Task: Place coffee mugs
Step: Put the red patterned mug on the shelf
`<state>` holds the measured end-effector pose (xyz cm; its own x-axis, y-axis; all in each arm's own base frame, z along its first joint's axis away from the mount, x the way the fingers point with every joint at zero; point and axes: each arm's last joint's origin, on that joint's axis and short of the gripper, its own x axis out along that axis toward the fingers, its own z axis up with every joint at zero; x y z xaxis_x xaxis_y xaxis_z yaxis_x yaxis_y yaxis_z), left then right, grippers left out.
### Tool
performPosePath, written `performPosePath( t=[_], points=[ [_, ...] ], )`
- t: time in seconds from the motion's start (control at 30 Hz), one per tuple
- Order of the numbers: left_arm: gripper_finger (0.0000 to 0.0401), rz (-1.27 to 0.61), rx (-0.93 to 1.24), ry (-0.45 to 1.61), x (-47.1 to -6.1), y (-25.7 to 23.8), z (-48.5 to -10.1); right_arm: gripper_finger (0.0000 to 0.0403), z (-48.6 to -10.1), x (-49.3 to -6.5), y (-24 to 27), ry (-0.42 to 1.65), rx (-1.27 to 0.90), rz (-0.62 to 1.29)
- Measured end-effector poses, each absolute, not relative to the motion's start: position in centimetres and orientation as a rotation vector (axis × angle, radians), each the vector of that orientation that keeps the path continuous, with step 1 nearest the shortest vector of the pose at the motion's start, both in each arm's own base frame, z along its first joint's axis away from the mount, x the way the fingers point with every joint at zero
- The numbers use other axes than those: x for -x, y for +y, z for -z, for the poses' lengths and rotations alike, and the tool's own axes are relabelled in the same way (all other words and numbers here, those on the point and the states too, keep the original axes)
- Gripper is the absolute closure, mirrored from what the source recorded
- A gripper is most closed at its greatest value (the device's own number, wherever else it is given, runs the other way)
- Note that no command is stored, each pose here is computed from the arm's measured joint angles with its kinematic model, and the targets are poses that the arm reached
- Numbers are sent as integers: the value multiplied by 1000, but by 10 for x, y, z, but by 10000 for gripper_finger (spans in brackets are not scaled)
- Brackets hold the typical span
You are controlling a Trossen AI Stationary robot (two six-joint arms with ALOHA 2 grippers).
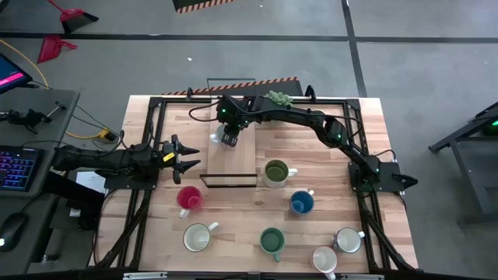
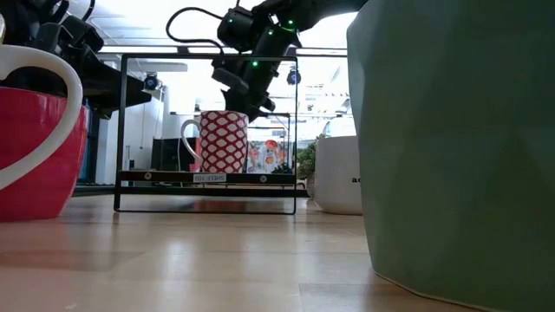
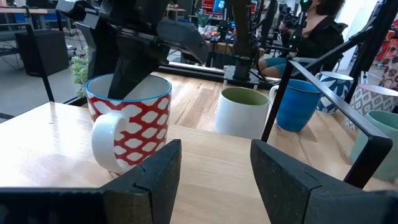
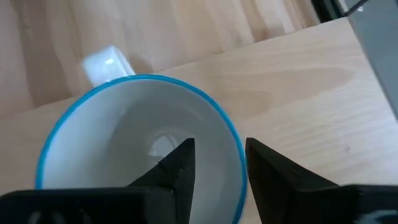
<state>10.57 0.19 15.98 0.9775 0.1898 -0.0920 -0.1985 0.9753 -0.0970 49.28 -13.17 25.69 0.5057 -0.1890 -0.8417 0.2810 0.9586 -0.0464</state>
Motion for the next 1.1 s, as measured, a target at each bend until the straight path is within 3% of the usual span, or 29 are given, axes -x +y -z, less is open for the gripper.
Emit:
performPosePath(
  t=[0.2, 0.4, 0.67, 0.87, 1.1],
  points=[
    [217, -196, 106, 83, -106, 2, -160, 281, -279, -484, -130, 974, -65, 295],
    [217, -195, 88, 86, -106, 2, -159, 281, -329, -460, -118, 920, -6, 261],
    [217, -178, 93, 105, -107, 1, -158, 281, -370, -404, -100, 1064, 15, 83],
    [217, -182, 130, 131, -108, 1, -155, 281, -363, -368, -98, 1016, 17, 50],
    [217, -184, 132, 157, -110, 1, -153, 281, -331, -294, -86, 776, -21, 94]
  ],
)
